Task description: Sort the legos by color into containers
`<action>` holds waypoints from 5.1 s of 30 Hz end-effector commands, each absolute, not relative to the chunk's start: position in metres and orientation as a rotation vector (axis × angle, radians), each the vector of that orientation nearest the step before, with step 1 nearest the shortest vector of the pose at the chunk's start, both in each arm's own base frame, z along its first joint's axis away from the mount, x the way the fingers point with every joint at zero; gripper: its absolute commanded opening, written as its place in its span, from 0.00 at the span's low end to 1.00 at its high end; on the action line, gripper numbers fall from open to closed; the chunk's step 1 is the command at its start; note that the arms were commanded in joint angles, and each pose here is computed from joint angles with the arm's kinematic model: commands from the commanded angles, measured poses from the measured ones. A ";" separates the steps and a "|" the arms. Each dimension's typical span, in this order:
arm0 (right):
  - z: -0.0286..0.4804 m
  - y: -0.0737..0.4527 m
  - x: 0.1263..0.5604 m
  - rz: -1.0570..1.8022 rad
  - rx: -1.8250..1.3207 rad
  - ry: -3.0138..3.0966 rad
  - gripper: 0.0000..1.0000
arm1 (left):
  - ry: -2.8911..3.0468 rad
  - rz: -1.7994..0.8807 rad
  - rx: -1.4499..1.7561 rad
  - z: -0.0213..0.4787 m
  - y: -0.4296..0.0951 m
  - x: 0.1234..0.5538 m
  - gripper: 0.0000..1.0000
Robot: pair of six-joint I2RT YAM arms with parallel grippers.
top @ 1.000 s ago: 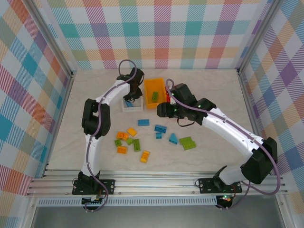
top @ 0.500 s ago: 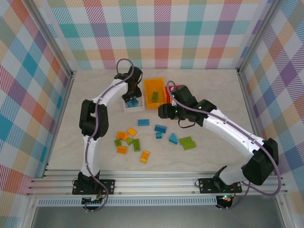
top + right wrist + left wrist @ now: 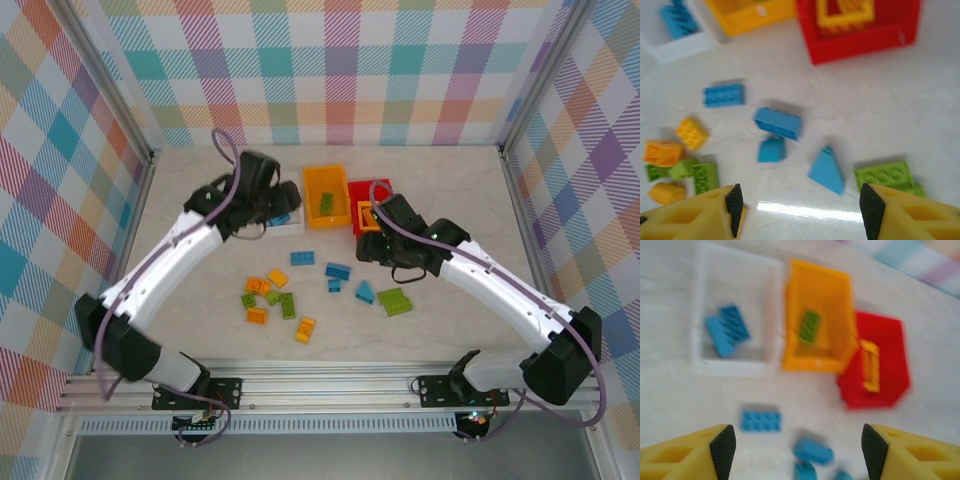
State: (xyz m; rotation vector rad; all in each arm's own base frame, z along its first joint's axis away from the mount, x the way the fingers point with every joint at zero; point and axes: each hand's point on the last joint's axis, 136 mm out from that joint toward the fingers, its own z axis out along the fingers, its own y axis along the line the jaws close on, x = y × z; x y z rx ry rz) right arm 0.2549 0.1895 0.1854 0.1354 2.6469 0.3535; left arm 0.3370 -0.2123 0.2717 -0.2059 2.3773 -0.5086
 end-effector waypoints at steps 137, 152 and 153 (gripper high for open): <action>0.243 0.282 0.162 0.821 -0.586 2.256 0.60 | 2.597 -0.349 -0.814 0.166 -0.106 0.224 0.66; 0.228 0.312 0.153 0.783 -0.693 2.250 0.63 | 2.534 -0.377 -1.068 0.145 -0.099 0.217 0.63; 0.224 0.317 0.152 0.772 -0.715 2.254 0.63 | 2.525 -0.371 -1.072 0.146 -0.097 0.215 0.63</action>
